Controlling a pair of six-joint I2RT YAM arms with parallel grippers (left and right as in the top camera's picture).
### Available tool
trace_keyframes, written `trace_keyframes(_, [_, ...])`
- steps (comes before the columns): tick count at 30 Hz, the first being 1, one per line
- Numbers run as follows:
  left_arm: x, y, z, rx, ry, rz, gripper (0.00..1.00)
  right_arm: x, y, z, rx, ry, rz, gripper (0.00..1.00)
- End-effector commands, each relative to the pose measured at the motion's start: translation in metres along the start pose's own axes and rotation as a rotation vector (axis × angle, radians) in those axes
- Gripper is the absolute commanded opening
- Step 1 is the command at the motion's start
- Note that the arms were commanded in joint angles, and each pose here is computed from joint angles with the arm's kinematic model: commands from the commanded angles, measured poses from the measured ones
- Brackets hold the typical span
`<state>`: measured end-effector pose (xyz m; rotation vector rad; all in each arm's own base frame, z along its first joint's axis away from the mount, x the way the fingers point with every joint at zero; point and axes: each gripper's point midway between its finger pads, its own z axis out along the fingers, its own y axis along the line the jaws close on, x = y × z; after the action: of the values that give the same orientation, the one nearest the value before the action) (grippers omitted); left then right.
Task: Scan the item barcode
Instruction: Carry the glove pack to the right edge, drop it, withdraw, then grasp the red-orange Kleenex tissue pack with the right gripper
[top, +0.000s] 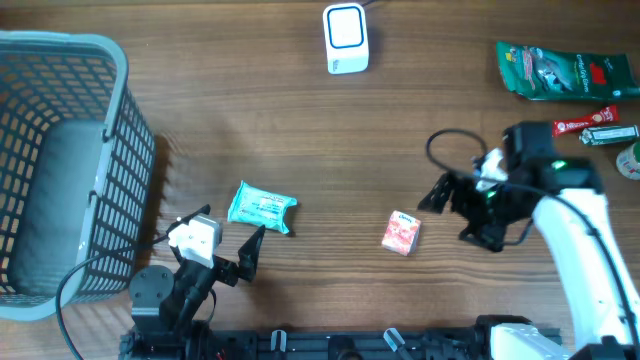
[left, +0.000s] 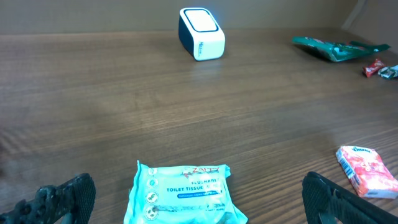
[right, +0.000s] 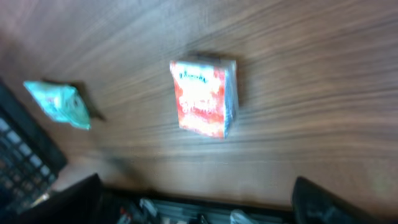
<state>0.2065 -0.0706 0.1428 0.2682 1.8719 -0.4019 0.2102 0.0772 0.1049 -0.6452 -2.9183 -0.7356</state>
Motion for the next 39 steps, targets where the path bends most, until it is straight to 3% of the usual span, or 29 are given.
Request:
trace_keyframes(1, [0.001, -0.001, 0.000, 0.009, -0.002, -0.009, 1.00, 0.002, -0.004, 0.037, -0.042, -0.006, -0.012, 0.86])
trace_keyframes(3, [0.001, -0.001, 0.000, 0.009, -0.002, -0.009, 1.00, 0.003, -0.016, 0.067, -0.057, -0.026, 0.042, 0.72])
trace_keyframes(4, [0.001, -0.001, 0.000, 0.009, -0.002, -0.009, 1.00, 0.003, -0.021, 0.076, -0.064, -0.035, 0.051, 0.71])
trace_keyframes(14, [0.001, -0.001, 0.000, 0.009, -0.002, -0.009, 1.00, -0.002, -0.046, 0.106, -0.067, -0.126, 0.071, 0.68])
trace_keyframes(24, [0.001, -0.001, 0.000, 0.009, -0.002, -0.009, 1.00, -0.006, -0.048, 0.113, -0.090, -0.160, 0.048, 0.05])
trace_keyframes(27, [0.001, -0.001, 0.000, 0.009, -0.002, -0.009, 1.00, -0.011, -0.031, 0.110, -0.169, -0.165, 0.013, 0.05])
trace_keyframes(29, [0.001, -0.001, 0.000, 0.009, -0.002, -0.009, 1.00, -0.009, 0.007, 0.099, -0.356, -0.141, -0.117, 0.05])
trace_keyframes(33, [0.001, -0.001, 0.000, 0.009, -0.002, -0.009, 1.00, 0.026, 0.091, 0.036, -0.874, -0.077, -0.595, 0.05])
trace_keyframes(39, [0.001, -0.001, 0.000, 0.009, -0.002, -0.010, 1.00, 0.006, 0.110, 0.018, -0.878, -0.383, -1.004, 0.04])
